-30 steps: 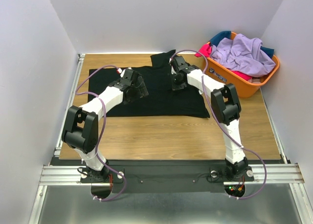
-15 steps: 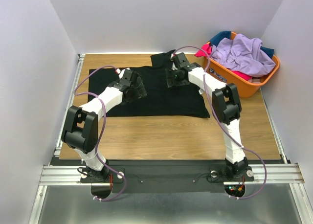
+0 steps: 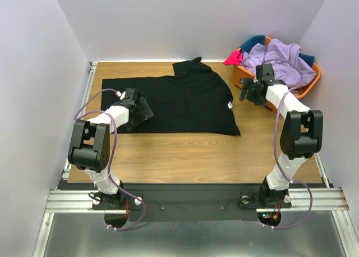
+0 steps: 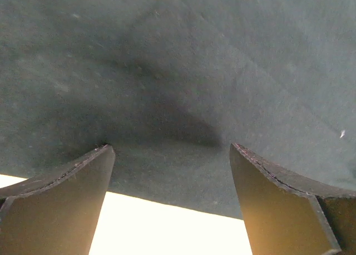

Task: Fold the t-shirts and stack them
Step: Fold the tshirt

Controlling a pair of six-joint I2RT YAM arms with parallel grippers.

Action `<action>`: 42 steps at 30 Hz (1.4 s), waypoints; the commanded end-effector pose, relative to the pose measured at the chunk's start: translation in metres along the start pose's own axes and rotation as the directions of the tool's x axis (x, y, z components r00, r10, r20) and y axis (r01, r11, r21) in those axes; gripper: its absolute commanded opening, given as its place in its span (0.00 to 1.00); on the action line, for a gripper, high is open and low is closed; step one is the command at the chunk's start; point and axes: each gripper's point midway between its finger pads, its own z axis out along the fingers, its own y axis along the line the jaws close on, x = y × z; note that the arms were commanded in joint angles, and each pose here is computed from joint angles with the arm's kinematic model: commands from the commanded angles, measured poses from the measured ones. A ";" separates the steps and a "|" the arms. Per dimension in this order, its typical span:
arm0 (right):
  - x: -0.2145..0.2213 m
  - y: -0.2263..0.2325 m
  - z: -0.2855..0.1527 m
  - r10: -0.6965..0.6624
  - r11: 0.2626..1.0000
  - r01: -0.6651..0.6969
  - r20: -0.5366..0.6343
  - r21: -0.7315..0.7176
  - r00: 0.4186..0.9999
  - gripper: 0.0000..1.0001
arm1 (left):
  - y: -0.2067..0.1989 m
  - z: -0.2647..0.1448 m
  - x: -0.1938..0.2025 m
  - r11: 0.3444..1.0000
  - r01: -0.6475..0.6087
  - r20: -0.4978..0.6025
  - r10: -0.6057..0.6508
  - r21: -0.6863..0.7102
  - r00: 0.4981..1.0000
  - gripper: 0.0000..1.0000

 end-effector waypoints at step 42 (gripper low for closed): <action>0.019 0.058 0.058 -0.114 0.988 0.112 -0.009 -0.105 0.993 0.70 | -0.107 -0.017 -0.026 0.972 -0.221 0.052 0.217 0.080 0.975 0.97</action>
